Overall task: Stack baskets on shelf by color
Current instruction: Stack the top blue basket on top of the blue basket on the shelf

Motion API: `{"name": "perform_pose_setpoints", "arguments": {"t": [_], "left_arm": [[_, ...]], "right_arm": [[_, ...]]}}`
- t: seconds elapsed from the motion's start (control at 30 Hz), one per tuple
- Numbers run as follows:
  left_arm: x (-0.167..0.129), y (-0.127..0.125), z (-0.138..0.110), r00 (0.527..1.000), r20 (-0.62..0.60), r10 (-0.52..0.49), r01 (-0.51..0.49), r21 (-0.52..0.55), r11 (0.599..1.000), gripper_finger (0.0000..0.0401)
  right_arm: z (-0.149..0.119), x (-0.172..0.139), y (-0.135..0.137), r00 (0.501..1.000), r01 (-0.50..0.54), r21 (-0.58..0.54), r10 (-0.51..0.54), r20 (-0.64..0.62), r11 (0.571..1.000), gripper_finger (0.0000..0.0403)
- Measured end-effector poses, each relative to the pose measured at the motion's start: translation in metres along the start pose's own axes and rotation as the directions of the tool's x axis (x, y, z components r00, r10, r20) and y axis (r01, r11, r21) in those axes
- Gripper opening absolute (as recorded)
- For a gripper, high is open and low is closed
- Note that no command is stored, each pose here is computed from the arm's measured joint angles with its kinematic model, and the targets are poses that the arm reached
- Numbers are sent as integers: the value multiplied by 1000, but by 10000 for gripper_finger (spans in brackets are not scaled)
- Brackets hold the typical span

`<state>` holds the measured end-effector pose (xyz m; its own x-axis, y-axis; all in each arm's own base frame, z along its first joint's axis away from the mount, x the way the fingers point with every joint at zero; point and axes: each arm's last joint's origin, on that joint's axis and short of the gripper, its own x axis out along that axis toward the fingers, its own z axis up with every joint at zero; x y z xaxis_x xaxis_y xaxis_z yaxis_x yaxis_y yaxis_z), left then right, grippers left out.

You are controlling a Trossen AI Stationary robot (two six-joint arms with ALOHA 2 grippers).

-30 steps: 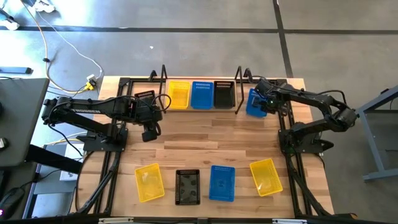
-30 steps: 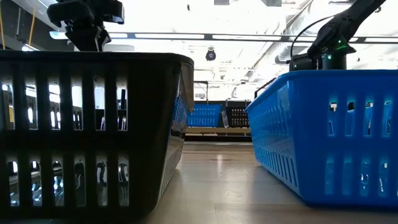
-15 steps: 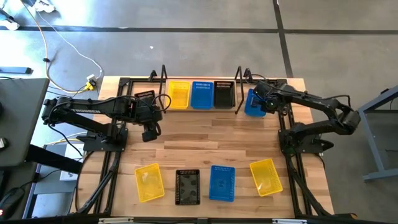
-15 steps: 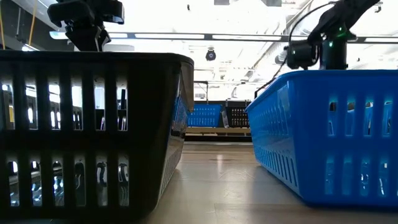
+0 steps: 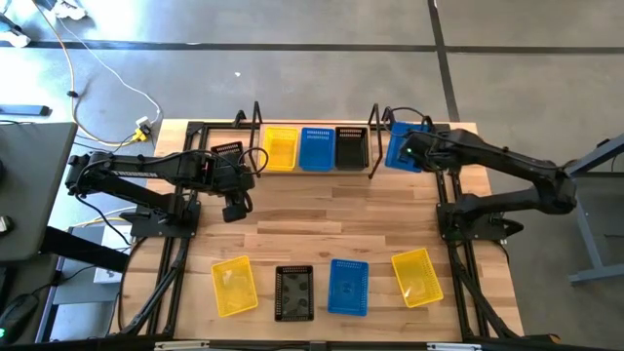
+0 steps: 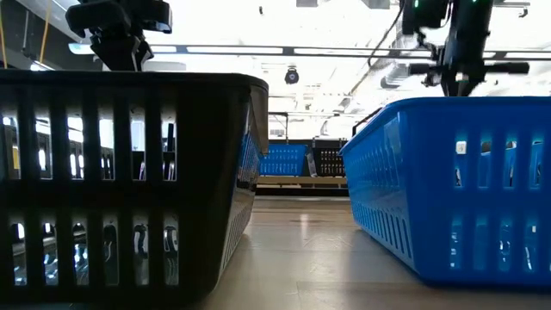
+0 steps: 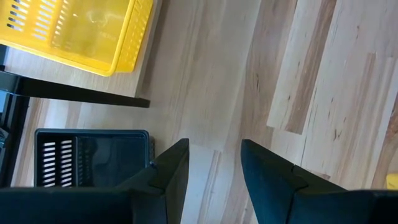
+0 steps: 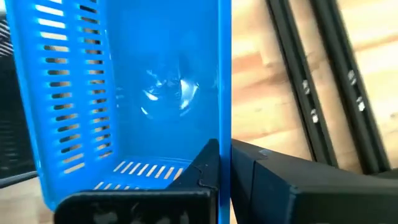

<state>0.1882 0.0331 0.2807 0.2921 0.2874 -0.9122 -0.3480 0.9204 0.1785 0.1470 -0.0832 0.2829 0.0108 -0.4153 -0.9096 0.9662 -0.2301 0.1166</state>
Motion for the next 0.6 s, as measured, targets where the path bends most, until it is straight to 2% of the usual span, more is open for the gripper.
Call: {"name": "perform_pose_setpoints", "arguments": {"t": [0.13,0.3,0.47,0.6], "left_arm": [[0,0,0,1000,1,2,-2,0,1000,135],[0,0,0,1000,3,3,-3,-1,1000,135],[0,0,0,1000,6,17,-17,-1,1000,135],[0,1,1,1000,8,28,-28,12,1000,135]], "right_arm": [[6,-30,3,996,-36,-12,37,80,999,0],[13,-62,9,975,-135,-49,141,169,990,0],[14,-83,14,944,-209,-178,246,219,962,0],[8,-93,24,905,-279,-318,359,228,906,0]]}}
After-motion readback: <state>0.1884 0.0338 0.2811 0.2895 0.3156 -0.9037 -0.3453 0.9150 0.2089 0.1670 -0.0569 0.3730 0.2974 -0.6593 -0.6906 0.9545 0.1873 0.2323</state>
